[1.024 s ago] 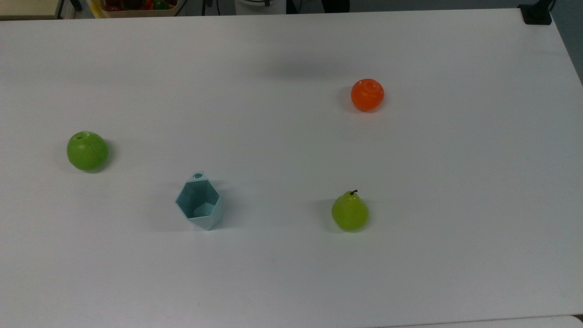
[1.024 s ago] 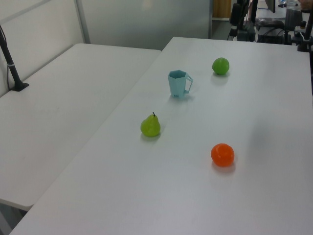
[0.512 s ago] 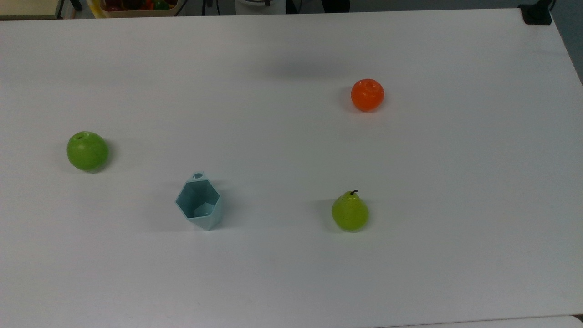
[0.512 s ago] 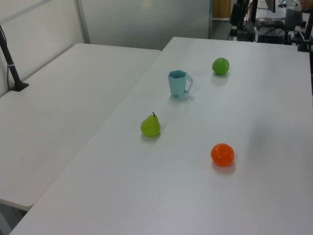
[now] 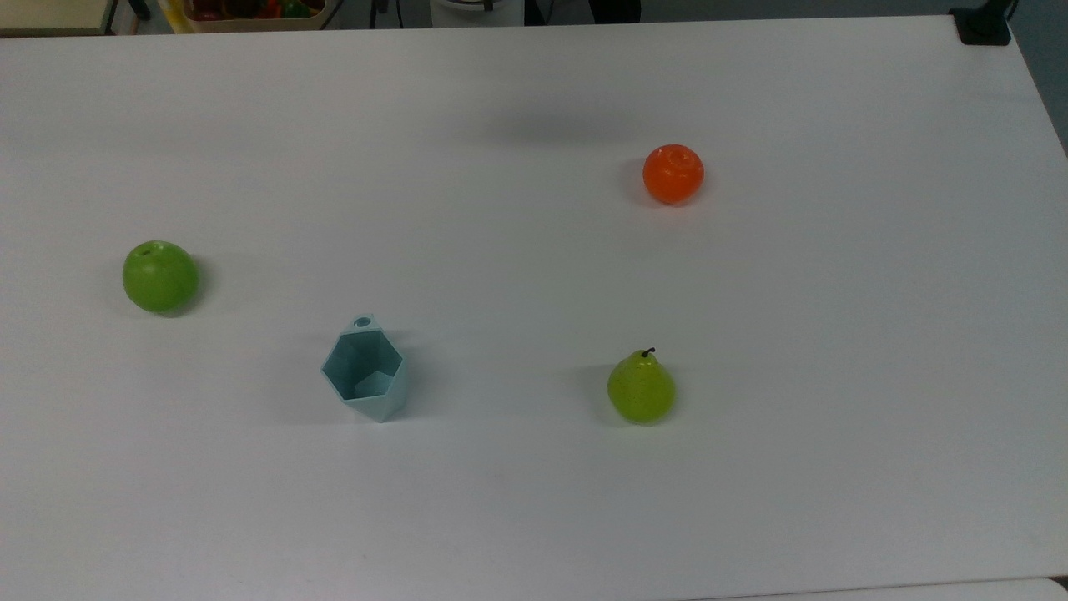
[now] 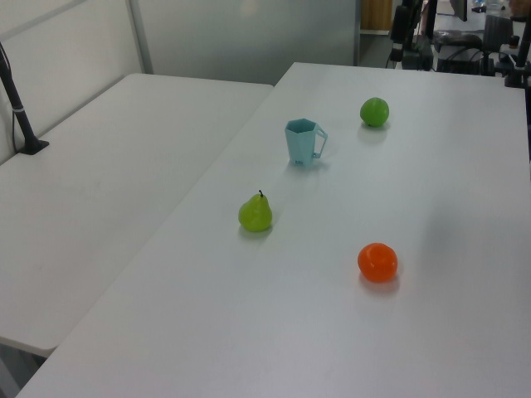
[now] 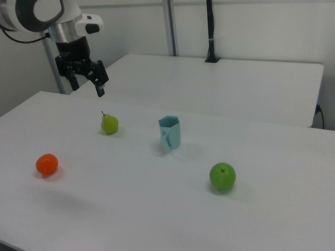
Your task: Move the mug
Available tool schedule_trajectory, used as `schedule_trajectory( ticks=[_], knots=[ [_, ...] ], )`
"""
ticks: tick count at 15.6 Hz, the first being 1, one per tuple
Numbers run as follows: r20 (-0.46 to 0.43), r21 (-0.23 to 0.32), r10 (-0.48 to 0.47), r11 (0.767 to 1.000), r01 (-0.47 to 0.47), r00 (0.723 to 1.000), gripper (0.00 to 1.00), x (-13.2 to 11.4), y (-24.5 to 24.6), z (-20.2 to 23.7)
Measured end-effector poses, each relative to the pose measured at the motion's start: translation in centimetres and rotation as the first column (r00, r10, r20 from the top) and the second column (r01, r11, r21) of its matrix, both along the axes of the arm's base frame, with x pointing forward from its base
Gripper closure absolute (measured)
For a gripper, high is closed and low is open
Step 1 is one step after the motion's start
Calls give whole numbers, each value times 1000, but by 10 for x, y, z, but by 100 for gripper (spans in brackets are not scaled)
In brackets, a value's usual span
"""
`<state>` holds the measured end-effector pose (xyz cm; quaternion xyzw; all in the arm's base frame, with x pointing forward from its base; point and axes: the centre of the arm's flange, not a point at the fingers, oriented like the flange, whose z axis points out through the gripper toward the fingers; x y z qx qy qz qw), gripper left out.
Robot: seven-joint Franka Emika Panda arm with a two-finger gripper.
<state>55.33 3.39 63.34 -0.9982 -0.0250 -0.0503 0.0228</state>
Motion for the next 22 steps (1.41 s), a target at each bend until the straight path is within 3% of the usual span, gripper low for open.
schedule_trajectory(
  ticks=[5,14,18,21,22],
  knots=[
    [4,-11,107,994,-107,994,0,0,1,0],
    [-2,-21,212,977,-212,977,0,2,1,-5],
    [-1,-24,215,976,-215,977,0,11,0,-16],
    [41,-32,204,979,-203,978,5,22,-5,-24],
    [41,-33,200,979,-199,979,14,24,-9,-28]
  ],
)
